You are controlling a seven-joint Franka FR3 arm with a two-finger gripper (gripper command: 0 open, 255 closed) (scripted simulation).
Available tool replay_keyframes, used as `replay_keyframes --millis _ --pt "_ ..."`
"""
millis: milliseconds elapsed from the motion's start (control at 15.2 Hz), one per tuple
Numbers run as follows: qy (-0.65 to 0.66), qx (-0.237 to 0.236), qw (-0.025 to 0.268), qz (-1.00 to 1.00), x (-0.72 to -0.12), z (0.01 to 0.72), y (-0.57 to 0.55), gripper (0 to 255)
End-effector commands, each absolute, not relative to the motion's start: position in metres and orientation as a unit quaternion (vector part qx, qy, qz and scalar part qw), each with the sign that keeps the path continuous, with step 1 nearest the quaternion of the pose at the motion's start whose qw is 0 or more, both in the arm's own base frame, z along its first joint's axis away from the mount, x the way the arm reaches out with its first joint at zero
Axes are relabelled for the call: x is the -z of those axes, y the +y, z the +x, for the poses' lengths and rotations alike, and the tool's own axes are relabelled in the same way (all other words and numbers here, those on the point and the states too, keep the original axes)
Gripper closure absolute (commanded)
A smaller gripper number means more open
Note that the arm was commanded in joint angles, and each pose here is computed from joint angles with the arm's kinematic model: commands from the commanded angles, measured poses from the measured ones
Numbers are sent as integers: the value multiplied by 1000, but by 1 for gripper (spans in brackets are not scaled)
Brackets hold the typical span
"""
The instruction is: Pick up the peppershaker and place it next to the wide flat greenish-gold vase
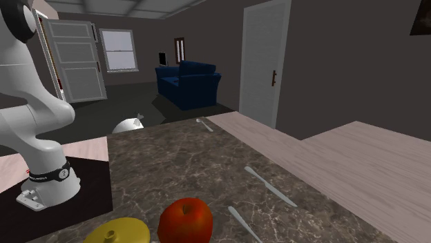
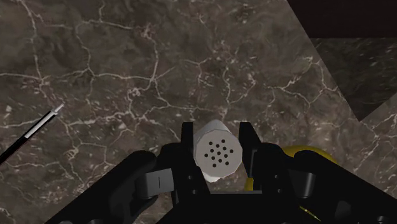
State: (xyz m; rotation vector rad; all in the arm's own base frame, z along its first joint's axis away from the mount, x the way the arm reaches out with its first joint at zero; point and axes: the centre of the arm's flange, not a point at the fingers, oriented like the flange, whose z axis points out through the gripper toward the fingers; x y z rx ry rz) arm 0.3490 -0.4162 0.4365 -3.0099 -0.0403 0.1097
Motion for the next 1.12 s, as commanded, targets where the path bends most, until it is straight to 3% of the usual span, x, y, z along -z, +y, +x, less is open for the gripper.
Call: replay_keyframes --millis 0,594,1056 --pt "-13 -36 64 -997 -427 350 -416 255" --pt "-13 -36 64 -997 -377 350 -416 255" --pt "-13 -36 64 -997 -377 350 -416 255"
